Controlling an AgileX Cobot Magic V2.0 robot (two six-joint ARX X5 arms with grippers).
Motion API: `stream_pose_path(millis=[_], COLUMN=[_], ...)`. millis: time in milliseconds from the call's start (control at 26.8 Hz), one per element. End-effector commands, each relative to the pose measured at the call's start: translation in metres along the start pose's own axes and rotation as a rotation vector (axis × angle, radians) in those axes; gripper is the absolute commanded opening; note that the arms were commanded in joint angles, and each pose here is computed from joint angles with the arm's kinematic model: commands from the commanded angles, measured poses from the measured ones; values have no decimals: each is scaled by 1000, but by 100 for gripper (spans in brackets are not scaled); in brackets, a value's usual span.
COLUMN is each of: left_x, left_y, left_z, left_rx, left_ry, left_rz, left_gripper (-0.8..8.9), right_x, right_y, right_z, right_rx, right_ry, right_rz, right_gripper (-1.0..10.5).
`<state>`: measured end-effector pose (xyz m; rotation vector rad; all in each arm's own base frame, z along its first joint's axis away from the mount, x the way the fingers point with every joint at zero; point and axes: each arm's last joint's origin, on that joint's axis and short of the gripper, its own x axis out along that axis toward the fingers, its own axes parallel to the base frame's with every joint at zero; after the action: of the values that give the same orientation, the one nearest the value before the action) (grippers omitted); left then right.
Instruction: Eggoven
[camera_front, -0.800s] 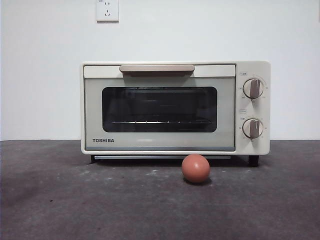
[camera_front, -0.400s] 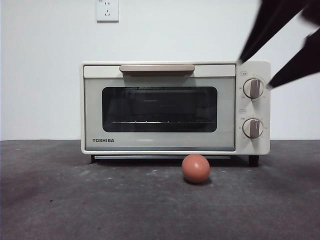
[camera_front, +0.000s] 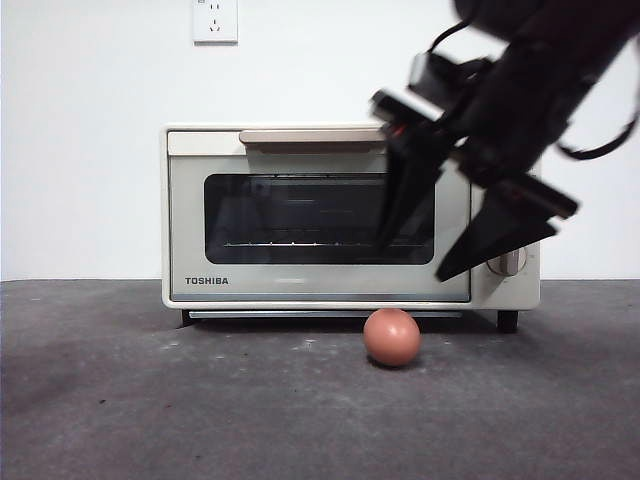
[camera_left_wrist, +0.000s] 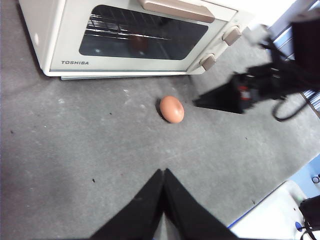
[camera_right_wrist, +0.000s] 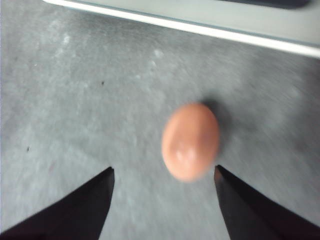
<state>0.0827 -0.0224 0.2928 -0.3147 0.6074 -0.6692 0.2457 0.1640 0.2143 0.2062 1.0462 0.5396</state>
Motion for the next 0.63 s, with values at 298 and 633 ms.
stream_pose_path(millis=[298, 633], left_x=[-1, 0], left_y=[-3, -3], left_z=[4, 7], left_rx=[31, 44], left_ry=[-10, -24], left_rz=[-14, -18], left_gripper=[6, 6], right_x=[56, 77], right_y=[10, 4], right_z=[19, 11], right_rx=[-28, -40], right_ry=[80, 124], right_rz=[-150, -204], right_gripper=[325, 305])
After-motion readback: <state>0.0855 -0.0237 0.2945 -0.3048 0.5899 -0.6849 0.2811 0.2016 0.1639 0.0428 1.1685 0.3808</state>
